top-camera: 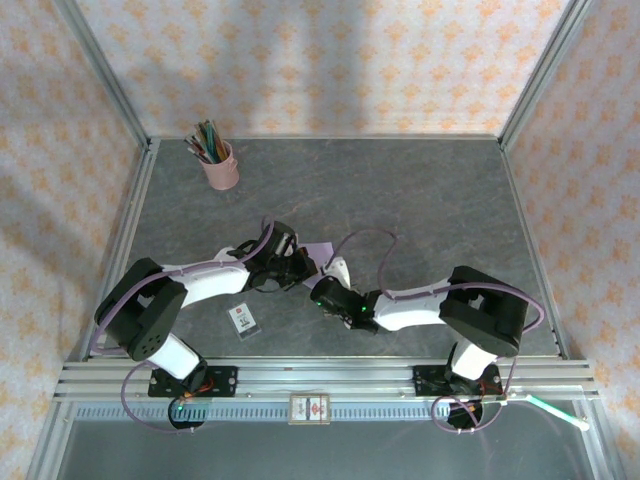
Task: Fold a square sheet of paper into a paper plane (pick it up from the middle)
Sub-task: Fourth fold the wing at the center of the table.
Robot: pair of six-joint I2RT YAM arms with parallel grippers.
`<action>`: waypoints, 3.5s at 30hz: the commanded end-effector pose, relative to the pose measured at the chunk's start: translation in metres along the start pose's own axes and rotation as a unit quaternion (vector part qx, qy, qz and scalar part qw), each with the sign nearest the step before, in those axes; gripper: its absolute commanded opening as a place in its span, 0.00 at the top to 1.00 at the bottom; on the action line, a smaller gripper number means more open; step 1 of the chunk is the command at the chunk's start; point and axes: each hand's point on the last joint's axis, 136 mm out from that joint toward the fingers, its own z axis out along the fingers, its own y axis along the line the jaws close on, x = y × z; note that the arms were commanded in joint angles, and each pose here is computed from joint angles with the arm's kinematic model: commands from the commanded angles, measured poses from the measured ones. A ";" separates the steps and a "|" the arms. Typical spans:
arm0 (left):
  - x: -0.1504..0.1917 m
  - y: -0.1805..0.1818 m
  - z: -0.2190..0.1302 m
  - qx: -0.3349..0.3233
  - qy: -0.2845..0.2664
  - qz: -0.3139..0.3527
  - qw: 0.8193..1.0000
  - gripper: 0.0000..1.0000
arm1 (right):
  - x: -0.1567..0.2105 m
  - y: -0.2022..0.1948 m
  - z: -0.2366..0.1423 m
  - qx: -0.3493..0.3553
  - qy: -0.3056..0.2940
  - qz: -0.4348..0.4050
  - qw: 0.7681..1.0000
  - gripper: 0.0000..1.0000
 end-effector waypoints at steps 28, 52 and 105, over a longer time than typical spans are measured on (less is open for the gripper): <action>-0.016 -0.012 -0.021 -0.029 -0.027 0.066 0.997 0.68 | -0.019 -0.005 -0.018 -0.019 -0.034 -0.001 0.999 0.99; 0.014 -0.010 -0.028 0.056 -0.013 0.022 0.998 0.86 | -0.001 0.002 -0.017 -0.108 0.001 0.063 0.992 0.94; -0.021 0.001 0.033 -0.027 0.026 0.091 0.995 0.73 | 0.005 -0.013 -0.021 -0.089 -0.019 -0.013 0.996 0.93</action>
